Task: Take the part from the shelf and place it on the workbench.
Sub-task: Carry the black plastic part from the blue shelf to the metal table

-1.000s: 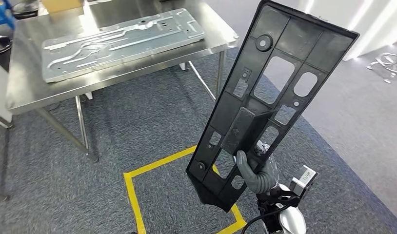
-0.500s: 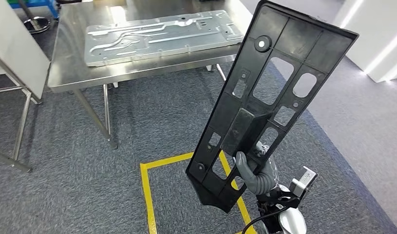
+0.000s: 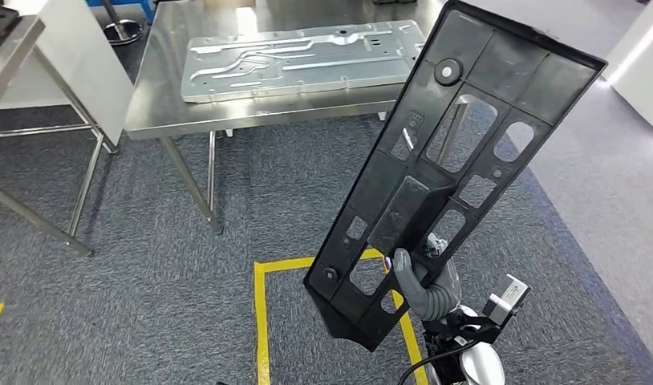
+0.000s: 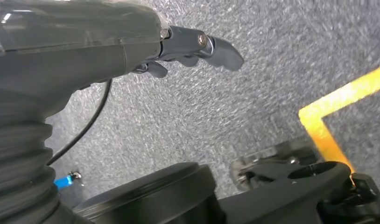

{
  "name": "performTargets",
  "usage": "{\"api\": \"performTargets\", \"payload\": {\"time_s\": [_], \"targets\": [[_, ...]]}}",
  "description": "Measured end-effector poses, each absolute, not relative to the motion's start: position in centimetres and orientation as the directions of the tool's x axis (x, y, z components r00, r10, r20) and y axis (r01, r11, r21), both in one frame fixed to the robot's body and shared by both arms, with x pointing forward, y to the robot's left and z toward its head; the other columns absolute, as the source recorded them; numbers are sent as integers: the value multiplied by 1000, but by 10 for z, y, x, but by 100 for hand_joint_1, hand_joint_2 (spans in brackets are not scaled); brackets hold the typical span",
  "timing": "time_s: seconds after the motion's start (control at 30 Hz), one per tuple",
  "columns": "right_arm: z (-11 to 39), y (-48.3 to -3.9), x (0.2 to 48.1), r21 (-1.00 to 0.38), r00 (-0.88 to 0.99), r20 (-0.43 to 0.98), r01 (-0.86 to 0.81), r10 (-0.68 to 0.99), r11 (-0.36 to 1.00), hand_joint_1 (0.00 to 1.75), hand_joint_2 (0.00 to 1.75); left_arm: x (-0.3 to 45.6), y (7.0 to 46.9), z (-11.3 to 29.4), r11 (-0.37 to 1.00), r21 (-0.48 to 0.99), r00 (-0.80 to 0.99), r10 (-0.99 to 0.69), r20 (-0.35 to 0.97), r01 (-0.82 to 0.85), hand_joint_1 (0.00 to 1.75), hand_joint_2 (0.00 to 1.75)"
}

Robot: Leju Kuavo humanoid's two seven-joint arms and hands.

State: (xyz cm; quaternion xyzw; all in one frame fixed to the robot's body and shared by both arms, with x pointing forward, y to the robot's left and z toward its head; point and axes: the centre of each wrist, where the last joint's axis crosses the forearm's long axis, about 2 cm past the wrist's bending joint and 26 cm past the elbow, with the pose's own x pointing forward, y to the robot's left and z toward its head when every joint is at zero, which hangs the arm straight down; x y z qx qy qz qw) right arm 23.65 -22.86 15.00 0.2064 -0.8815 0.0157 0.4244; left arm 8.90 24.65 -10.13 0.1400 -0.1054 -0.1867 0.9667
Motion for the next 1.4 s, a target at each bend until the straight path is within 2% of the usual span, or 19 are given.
{"api": "performTargets", "payload": {"time_s": [1.4], "targets": [[157,-227,247,176,-541,730,-442,-418,880,175,175,82,249,-103,886,321,911,-391,129,335,0,175]]}}
